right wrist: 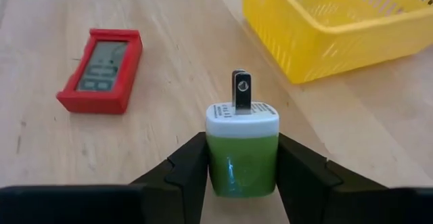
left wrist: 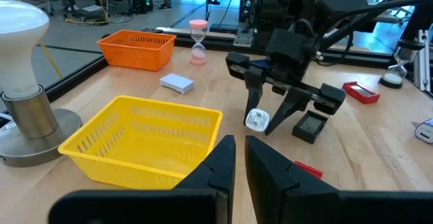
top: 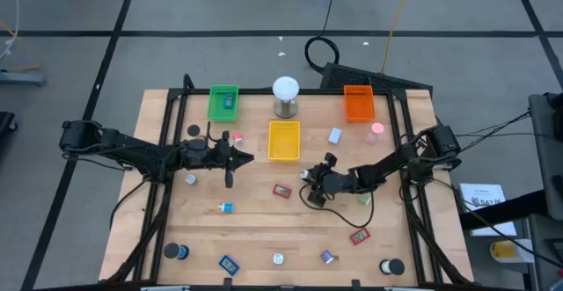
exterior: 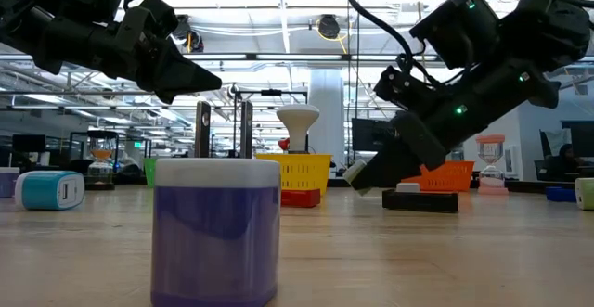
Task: Pick & Place Office items
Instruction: Put the top green charger adapter into the yellow bin
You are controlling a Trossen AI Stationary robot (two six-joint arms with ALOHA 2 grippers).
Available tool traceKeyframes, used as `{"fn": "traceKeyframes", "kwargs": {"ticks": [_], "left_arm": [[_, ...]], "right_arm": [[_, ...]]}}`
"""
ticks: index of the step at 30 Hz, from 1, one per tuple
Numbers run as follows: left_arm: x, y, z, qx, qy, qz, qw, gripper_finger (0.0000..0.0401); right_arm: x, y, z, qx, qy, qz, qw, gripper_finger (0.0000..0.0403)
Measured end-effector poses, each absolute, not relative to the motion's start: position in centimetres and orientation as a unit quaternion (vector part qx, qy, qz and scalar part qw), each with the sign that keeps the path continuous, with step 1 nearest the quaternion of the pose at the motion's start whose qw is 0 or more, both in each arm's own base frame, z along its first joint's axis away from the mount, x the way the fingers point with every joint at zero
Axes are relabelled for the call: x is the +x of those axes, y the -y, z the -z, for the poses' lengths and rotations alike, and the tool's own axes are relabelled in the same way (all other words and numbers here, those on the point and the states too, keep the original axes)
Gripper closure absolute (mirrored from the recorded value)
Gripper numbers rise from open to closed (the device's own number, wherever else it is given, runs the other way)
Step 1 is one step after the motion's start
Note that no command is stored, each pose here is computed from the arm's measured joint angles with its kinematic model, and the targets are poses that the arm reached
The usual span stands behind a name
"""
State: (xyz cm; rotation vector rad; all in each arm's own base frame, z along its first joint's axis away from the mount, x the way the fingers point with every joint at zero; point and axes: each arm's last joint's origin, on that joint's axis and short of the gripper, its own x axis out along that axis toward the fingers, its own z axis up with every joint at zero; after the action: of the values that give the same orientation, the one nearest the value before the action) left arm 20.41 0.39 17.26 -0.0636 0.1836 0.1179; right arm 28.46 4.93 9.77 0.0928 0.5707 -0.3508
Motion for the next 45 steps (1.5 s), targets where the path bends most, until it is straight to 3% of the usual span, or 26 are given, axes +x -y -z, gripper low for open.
{"fn": "traceKeyframes", "kwargs": {"ticks": [19,34,45], "left_arm": [[20.8,-0.3,-16.4,-0.076,-0.12,-0.067,0.988,0.0364],[30.7,1.6,-12.5,-0.032,-0.213,-0.081,0.973,0.0364],[31.8,2.4,-12.1,-0.035,-0.225,-0.072,0.971,0.0364]], "right_arm": [[28.7,-4.9,-10.0,0.047,-0.27,0.148,0.95,0.0266],[29.5,-4.4,-11.1,0.037,-0.224,0.111,0.968,0.0269],[29.9,-4.4,-11.1,0.031,-0.198,0.107,0.974,0.027]]}}
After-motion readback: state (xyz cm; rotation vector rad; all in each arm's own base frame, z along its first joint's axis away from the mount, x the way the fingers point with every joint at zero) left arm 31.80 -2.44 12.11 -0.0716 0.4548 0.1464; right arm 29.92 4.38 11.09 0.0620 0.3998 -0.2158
